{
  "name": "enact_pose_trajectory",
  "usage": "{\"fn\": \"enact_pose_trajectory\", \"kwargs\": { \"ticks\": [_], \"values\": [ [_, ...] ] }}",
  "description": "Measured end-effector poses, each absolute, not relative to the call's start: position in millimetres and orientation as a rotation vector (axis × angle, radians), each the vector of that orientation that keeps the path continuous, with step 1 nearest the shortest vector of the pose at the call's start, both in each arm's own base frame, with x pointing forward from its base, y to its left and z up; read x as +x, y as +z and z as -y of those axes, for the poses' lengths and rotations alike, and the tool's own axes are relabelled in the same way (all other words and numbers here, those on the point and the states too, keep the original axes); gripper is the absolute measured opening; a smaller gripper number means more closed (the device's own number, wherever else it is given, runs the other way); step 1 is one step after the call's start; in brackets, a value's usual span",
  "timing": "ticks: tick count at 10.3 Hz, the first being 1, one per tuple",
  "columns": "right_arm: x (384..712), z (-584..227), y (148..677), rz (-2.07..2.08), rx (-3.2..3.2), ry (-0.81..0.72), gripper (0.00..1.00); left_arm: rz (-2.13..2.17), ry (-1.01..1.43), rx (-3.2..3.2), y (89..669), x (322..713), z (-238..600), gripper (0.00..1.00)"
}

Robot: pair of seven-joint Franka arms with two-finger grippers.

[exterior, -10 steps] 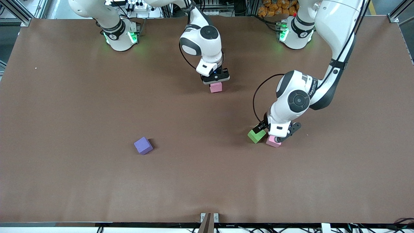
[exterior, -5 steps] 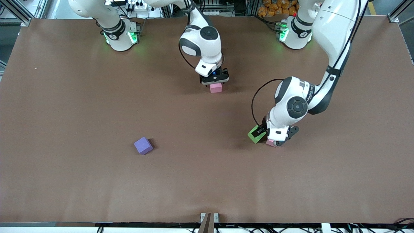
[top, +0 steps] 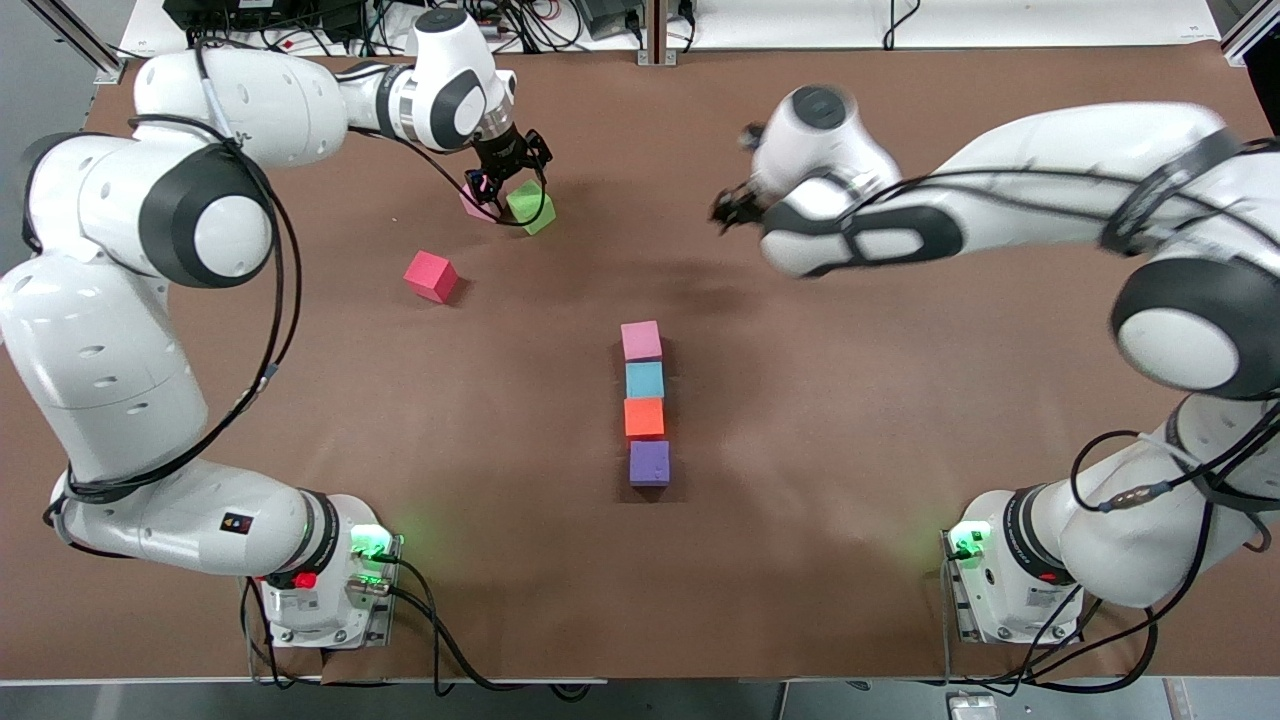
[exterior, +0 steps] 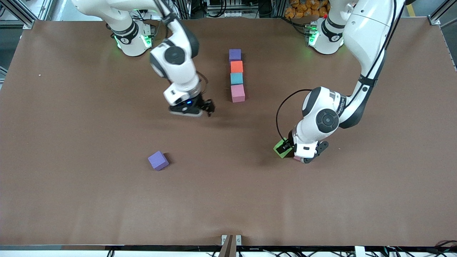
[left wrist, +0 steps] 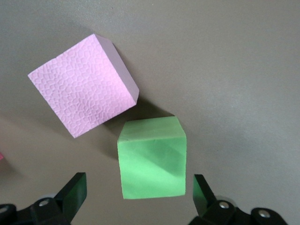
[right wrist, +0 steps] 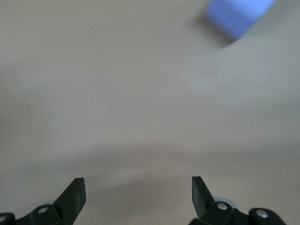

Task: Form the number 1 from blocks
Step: 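Retract the right gripper to rest while the left gripper lifts the green cube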

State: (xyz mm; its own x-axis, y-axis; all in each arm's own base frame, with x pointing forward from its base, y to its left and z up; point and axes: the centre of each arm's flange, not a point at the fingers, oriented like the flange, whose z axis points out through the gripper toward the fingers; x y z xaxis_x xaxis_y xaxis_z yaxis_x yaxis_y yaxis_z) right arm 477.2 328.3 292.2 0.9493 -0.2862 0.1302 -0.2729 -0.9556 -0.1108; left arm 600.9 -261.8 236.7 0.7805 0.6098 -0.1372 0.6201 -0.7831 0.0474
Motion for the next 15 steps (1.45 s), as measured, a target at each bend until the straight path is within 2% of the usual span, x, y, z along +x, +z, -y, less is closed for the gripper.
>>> {"fn": "enact_pose_trajectory", "kwargs": {
  "ticks": [3,8,9,10,11,15],
  "values": [
    [535,-234,325,-0.342,-3.035,-0.305,1.00,-1.000,-0.173,2.874,221,602,263,1.00],
    [589,-124,433,-0.237,-3.143,-0.237,1.00,-0.994,-0.162,2.865,207,603,268,0.99],
    [594,-119,452,-0.248,-3.146,-0.237,1.00,-0.988,-0.161,2.867,204,602,271,0.86],
    [598,-114,470,-0.232,-3.150,-0.240,1.00,-0.973,-0.162,2.872,202,600,274,0.69],
    [601,-106,485,-0.198,-3.159,-0.237,1.00,-0.941,-0.151,2.885,203,601,276,0.60],
    [609,-72,552,-0.229,-3.172,-0.234,1.00,-0.759,-0.073,2.988,206,591,300,0.60]
  ]
}}
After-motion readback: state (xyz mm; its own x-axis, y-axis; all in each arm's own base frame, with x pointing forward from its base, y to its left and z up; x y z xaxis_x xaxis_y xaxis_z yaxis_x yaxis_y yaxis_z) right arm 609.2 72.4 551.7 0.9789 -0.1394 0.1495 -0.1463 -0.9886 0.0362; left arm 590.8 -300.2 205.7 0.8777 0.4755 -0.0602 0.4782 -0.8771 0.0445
